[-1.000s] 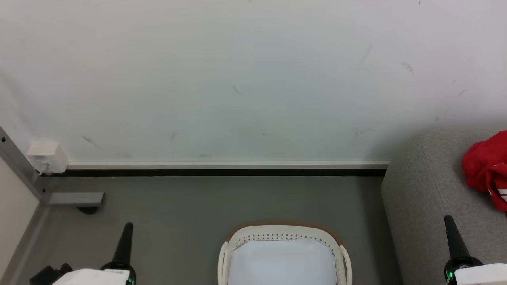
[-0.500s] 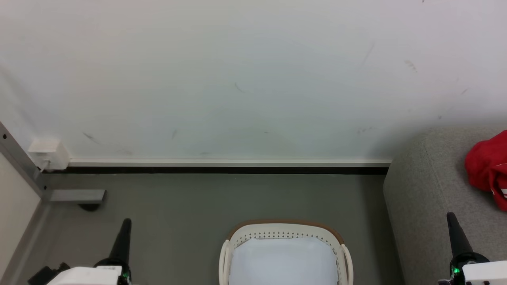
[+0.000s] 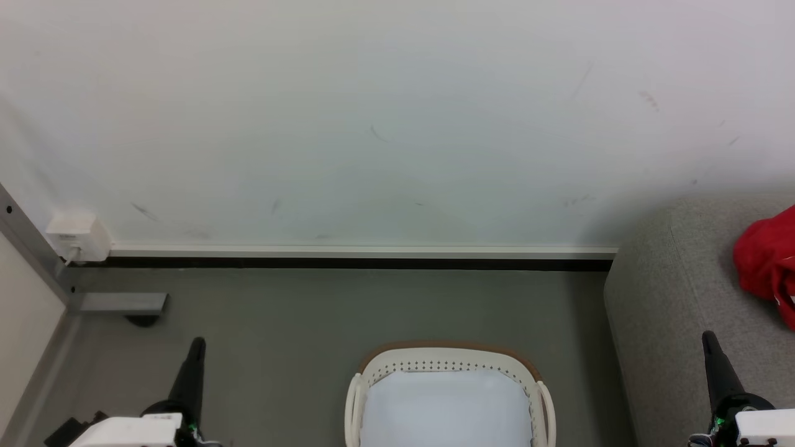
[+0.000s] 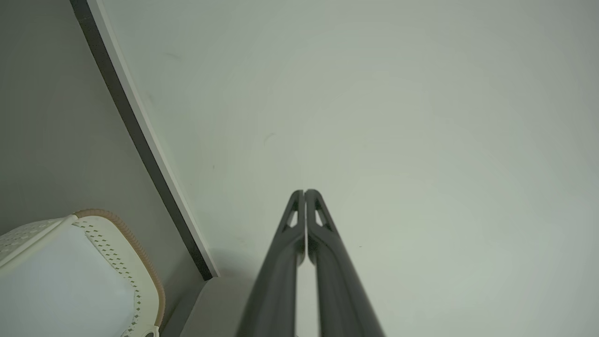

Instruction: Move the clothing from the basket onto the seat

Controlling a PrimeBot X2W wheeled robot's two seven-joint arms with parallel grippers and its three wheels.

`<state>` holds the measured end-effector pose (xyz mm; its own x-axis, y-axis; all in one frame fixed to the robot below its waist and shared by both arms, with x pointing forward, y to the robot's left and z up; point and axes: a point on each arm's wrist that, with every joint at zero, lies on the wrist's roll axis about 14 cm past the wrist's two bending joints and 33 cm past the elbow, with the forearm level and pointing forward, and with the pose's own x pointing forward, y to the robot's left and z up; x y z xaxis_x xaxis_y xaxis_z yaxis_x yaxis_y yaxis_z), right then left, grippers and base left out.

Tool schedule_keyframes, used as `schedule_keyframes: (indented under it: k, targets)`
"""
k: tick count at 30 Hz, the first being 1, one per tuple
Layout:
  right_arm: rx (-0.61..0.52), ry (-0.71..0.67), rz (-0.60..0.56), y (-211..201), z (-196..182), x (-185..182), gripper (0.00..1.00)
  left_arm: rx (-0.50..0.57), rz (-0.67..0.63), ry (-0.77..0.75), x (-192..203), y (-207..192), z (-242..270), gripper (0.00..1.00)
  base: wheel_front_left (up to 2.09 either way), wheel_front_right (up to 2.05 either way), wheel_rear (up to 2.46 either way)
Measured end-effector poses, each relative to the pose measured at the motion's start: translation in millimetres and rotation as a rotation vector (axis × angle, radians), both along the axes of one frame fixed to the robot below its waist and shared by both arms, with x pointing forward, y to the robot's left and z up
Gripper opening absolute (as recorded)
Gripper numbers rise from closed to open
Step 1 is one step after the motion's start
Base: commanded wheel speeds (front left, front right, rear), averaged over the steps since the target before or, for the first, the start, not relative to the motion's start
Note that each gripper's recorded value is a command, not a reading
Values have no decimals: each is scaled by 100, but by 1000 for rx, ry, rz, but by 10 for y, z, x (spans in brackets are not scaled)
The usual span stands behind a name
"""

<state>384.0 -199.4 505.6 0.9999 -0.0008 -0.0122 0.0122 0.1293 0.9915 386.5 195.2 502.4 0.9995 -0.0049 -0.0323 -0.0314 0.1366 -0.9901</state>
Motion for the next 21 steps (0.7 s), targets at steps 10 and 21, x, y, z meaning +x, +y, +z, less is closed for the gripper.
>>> schedule_keyframes:
  k: [10, 21]
  targets:
    - [67, -2, -2, -9, -3, 18, 0, -67, 5, -10, 12, 24, 19, 0, 0, 0, 0]
    - [133, -13, -1, -9, 25, 59, 0, -135, 8, -24, 26, 49, 45, 0, 0, 0, 0]
